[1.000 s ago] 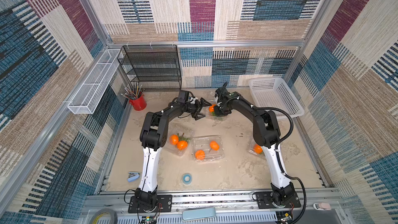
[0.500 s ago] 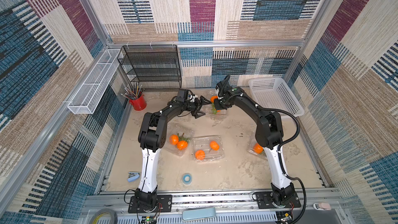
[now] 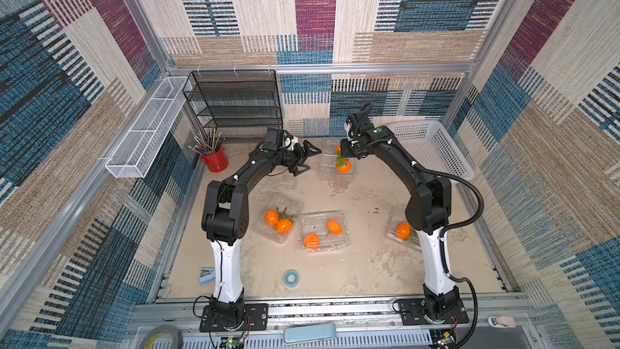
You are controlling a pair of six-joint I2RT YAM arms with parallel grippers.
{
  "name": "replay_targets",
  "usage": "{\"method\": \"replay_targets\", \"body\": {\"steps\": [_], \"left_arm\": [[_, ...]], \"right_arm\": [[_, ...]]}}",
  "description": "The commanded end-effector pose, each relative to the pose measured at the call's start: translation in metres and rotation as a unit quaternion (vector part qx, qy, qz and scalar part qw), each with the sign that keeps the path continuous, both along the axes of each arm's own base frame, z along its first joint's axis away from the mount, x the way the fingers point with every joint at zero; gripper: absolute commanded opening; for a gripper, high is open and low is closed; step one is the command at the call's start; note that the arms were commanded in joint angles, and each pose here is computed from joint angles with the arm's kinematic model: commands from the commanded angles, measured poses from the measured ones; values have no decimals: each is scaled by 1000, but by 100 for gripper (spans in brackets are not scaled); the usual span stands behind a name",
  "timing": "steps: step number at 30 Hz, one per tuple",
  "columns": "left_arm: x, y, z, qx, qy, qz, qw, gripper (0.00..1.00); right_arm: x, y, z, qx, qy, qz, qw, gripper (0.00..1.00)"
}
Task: Take oranges out of containers
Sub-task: Pick up the orange from the packing box, then place the orange in the basket.
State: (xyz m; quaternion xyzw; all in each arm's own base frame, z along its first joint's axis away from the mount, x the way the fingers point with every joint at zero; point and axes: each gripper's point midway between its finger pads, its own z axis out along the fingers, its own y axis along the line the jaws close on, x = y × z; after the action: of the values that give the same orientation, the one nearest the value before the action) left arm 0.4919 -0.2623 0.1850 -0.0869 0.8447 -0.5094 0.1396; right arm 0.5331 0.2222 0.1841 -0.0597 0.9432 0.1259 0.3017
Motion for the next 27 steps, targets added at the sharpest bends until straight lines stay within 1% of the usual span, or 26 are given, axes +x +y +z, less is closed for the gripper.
{"method": "replay_targets", "body": {"steps": [1,4,7,11,14,17,19,21,23,25,27], "left_arm": [[-3,-2,10,17,-27,-5,999,99],[-8,-10,20,21,-38,-12,999,99],[-12,-25,38,15,-54,-23,998,99],[-17,-44,69,12,-92,-31,995,99],[-21,-65,96,7,-126,-40,991,99],[-26,-92,115,-2,-152,-55,987,99],[-32,-115,119,-9,-160,-72,984,99],[-35,-134,121,-16,-165,-85,982,99],[-39,-152,117,-22,-164,-99,981,99],[-43,-167,114,-27,-162,-112,980,99],[-47,-180,110,-30,-161,-124,979,99]], "right_arm": [[7,8,24,46,-22,7,999,6],[12,3,37,59,-33,2,998,4],[21,-16,58,73,-52,-18,996,3],[30,-60,90,104,-83,-60,989,1],[32,-100,110,137,-112,-104,979,1],[28,-149,118,148,-141,-170,964,0],[22,-177,120,175,-163,-205,949,0],[17,-195,120,195,-182,-230,936,0],[14,-211,119,202,-199,-261,923,0],[12,-222,110,216,-207,-285,910,0],[10,-238,102,225,-216,-326,893,0]]}}
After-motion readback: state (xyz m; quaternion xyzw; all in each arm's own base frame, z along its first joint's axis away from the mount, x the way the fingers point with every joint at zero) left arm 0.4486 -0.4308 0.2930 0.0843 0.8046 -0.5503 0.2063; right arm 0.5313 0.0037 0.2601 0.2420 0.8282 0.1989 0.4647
